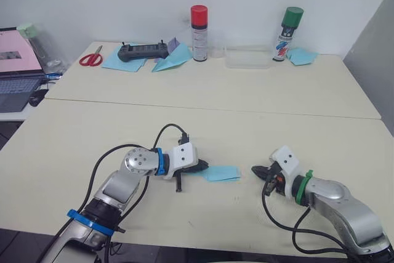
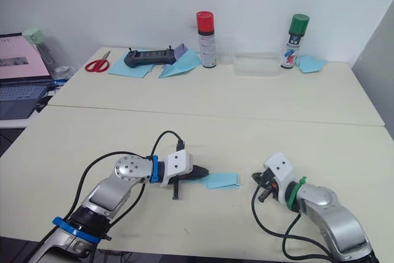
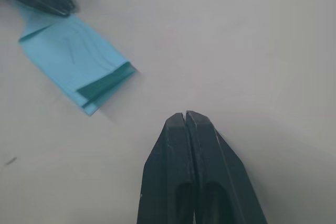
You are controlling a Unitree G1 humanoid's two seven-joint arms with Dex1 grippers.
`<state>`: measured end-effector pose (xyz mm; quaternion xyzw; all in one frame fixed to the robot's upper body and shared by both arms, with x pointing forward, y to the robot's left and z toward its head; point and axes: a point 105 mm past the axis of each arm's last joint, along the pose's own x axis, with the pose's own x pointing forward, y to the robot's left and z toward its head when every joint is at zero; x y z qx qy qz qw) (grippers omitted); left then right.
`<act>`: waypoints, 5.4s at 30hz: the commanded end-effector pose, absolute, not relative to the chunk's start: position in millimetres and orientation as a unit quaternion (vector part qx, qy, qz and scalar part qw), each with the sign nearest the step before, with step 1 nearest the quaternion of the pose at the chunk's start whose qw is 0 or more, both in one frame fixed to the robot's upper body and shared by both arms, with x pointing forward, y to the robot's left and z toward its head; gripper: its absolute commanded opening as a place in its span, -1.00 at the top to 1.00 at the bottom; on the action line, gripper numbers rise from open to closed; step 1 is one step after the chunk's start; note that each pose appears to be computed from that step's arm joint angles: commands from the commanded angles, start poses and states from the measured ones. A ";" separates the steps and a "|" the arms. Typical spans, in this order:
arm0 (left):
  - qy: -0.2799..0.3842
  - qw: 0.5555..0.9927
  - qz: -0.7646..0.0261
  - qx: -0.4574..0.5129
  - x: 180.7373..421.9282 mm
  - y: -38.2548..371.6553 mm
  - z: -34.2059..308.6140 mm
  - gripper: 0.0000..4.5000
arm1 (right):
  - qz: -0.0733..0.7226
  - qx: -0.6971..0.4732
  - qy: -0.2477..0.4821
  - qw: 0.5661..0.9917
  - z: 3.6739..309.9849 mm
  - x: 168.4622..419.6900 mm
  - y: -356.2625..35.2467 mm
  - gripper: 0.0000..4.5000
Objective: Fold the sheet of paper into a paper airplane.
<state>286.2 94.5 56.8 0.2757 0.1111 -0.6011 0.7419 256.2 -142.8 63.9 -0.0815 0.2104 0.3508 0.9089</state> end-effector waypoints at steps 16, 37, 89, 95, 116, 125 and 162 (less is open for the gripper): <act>0.188 0.727 -0.600 0.275 276.9 105.8 21.2 1.00 | 0.387 -0.077 0.238 0.888 41.7 263.8 -77.7 0.98; 0.187 0.724 -0.606 0.271 274.7 102.3 19.0 1.00 | 0.360 -0.006 0.089 0.929 102.6 269.8 -108.5 0.98; 0.170 0.845 -0.479 0.162 281.7 134.4 19.8 1.00 | 0.440 -0.074 0.222 0.867 36.0 252.2 -68.6 0.98; 0.179 0.851 -0.463 0.171 282.4 146.5 13.3 1.00 | 0.443 -0.075 0.224 0.865 34.7 252.5 -67.7 0.98; 0.159 0.882 -0.417 0.149 296.4 184.8 42.7 1.00 | 0.452 -0.069 0.217 0.862 35.3 254.3 -63.5 0.98; 0.072 0.874 -0.455 0.154 320.9 173.8 120.0 1.00 | 0.515 -0.039 0.078 0.853 109.8 262.0 -57.4 0.98; 0.017 0.776 -0.594 0.210 189.4 150.2 144.7 -1.00 | 0.594 -0.340 -0.052 0.727 88.7 234.9 -72.2 0.15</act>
